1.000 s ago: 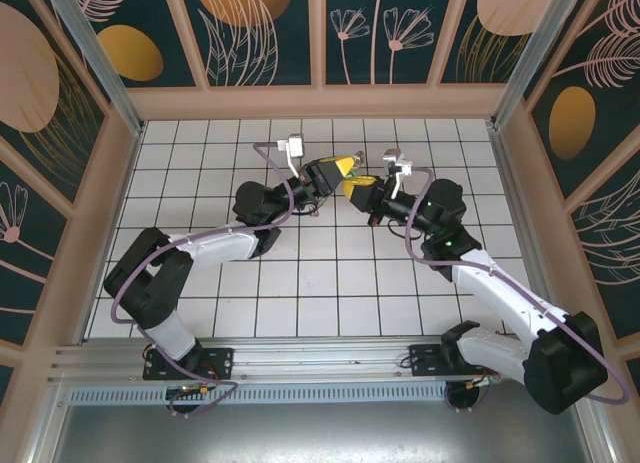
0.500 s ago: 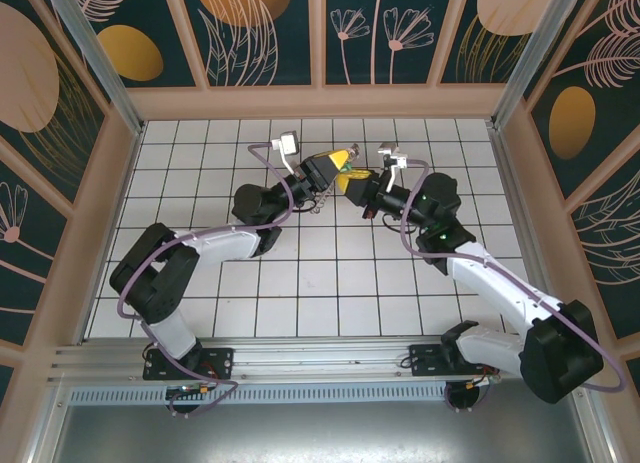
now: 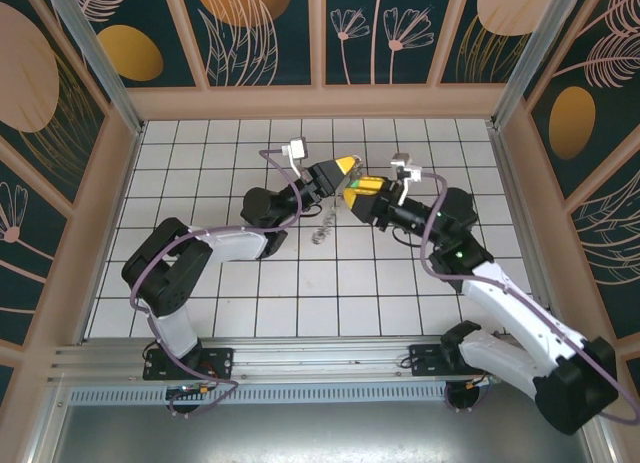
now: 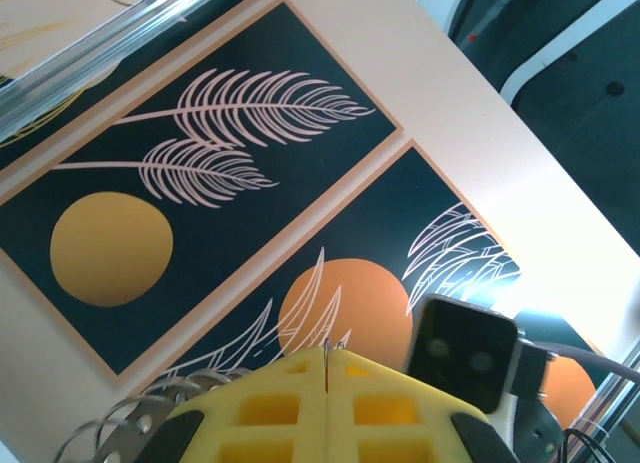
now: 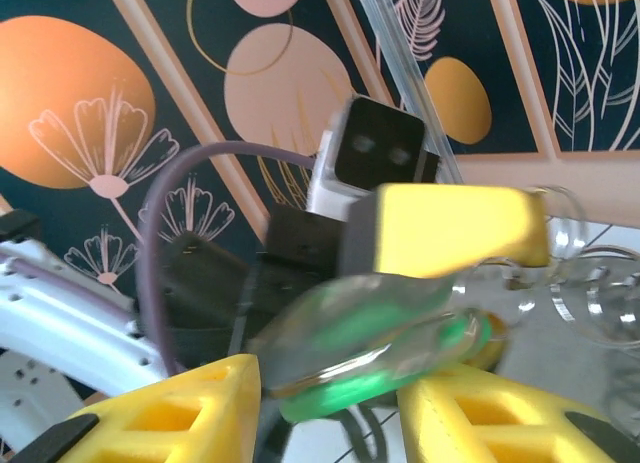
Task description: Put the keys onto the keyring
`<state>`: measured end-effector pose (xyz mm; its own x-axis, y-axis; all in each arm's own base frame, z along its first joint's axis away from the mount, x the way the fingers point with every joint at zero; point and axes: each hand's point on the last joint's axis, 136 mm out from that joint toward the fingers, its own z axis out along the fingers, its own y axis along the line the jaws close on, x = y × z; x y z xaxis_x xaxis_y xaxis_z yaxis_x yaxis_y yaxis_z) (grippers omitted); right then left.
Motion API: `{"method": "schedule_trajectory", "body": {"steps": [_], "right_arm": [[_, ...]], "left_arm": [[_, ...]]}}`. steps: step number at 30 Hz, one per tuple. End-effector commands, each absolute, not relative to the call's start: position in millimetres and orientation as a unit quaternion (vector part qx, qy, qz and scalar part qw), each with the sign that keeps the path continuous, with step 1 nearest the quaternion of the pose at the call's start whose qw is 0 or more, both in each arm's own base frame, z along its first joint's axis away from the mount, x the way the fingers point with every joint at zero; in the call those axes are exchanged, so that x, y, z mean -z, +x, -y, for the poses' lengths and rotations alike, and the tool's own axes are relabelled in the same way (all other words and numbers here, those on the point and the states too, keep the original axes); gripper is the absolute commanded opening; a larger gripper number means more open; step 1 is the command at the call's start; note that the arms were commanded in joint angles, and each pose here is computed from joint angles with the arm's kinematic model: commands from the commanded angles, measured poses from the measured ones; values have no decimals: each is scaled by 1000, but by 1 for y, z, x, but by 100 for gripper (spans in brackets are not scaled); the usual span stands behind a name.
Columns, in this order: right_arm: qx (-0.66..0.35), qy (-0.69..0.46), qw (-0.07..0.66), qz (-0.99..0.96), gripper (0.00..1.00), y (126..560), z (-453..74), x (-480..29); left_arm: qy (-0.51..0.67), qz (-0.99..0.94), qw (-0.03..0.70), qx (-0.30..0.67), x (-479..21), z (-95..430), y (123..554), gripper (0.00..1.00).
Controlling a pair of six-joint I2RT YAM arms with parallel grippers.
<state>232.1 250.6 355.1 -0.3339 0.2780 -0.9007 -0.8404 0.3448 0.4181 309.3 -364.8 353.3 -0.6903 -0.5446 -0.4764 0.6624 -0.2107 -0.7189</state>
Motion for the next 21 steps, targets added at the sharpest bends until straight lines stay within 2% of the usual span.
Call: {"method": "schedule_trajectory", "body": {"steps": [1,9,21], "right_arm": [[-515,-216,543,-627,42,221,-239,-355],[-488,-163,595,-617,41,231,-201,-380],[-525,-154,593,-591,29,253,-209,-407]], "left_arm": [[64,-461,401,790,-370,359,303,0],[74,-457,403,789,-372,360,300,0],[89,-456,401,789,-375,363,297,0]]}}
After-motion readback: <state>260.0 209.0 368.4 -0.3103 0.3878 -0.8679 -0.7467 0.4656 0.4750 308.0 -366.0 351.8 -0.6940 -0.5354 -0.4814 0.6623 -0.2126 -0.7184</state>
